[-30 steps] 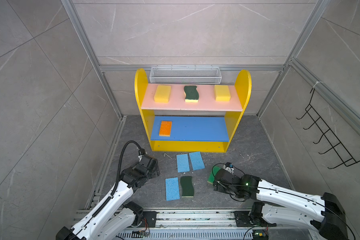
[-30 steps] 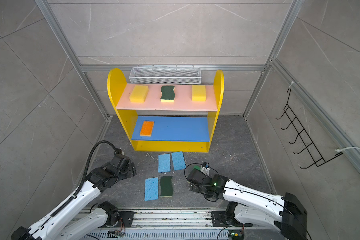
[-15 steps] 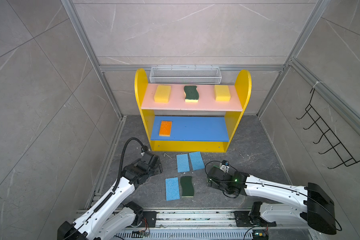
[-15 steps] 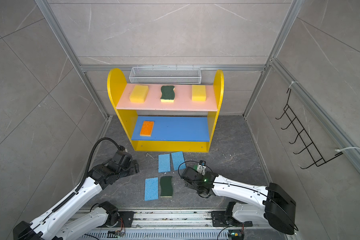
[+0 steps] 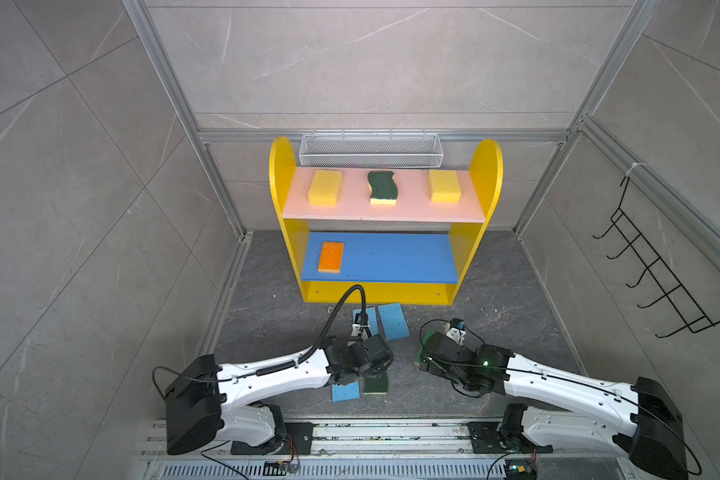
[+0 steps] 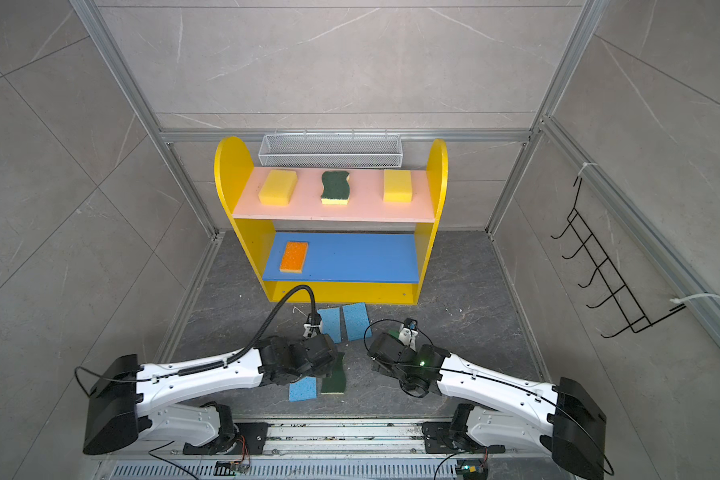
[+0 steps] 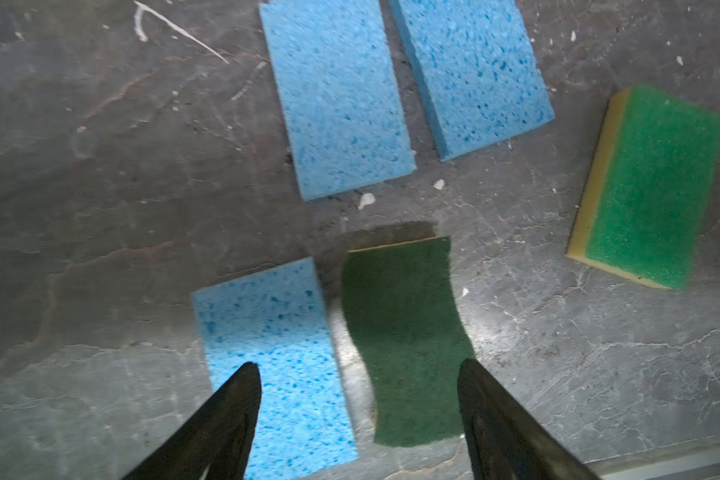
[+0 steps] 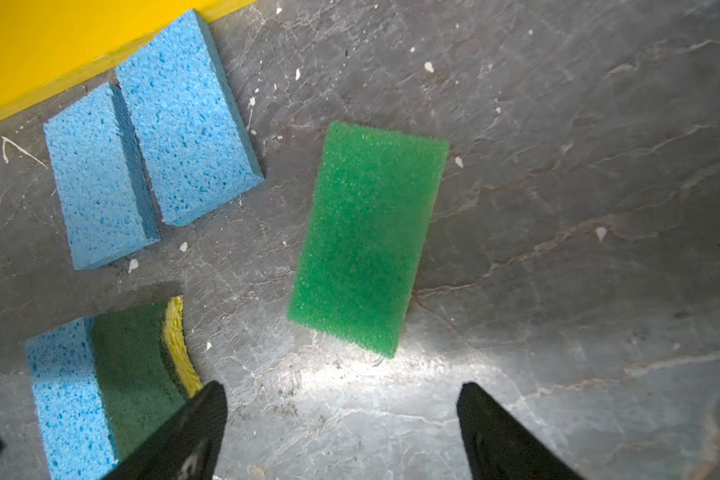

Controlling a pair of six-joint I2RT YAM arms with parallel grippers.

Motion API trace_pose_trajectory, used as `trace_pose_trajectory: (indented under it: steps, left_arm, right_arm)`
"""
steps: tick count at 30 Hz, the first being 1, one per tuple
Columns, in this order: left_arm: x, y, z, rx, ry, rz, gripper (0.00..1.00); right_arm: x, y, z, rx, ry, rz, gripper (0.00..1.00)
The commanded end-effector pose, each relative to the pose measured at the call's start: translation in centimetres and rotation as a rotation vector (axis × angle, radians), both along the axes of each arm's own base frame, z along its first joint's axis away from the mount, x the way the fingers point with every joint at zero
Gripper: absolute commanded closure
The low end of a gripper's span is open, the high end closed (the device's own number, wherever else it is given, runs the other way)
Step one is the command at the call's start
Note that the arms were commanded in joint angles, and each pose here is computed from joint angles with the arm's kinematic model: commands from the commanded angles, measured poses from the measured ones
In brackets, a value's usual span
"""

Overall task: Place and organize the cleaning sponges onto the shelf
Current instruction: 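Move the left gripper over the scouring sponge while the right nears the green sponge, then grasp the dark-green scouring sponge on the floor with the left gripper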

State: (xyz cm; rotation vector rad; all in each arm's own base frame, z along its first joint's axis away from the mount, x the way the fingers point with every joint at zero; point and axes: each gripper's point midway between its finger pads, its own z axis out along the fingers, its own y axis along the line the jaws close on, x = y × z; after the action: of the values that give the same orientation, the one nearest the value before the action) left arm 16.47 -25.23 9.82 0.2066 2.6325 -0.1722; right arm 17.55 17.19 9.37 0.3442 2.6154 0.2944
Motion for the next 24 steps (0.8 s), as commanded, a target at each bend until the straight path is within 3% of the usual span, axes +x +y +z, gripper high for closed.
trace_pose_trajectory:
  steps: [1,10,24]
  left_arm:
    - [0.0,-2.4,0.9,-0.071,-0.024,0.069,0.21]
    - [-2.9,-4.0,-3.4,-0.036,0.102,0.139,0.20]
    - [-4.5,-3.4,-4.5,0.016,0.147,0.201,0.17]
  right_arm:
    - [-0.9,-3.0,-0.3,-0.058,0.017,-0.021,0.11]
    - [-1.8,-4.4,0.5,-0.027,0.024,0.043,0.11]
    - [-2.0,-4.1,-0.3,-0.003,0.043,0.084,0.11]
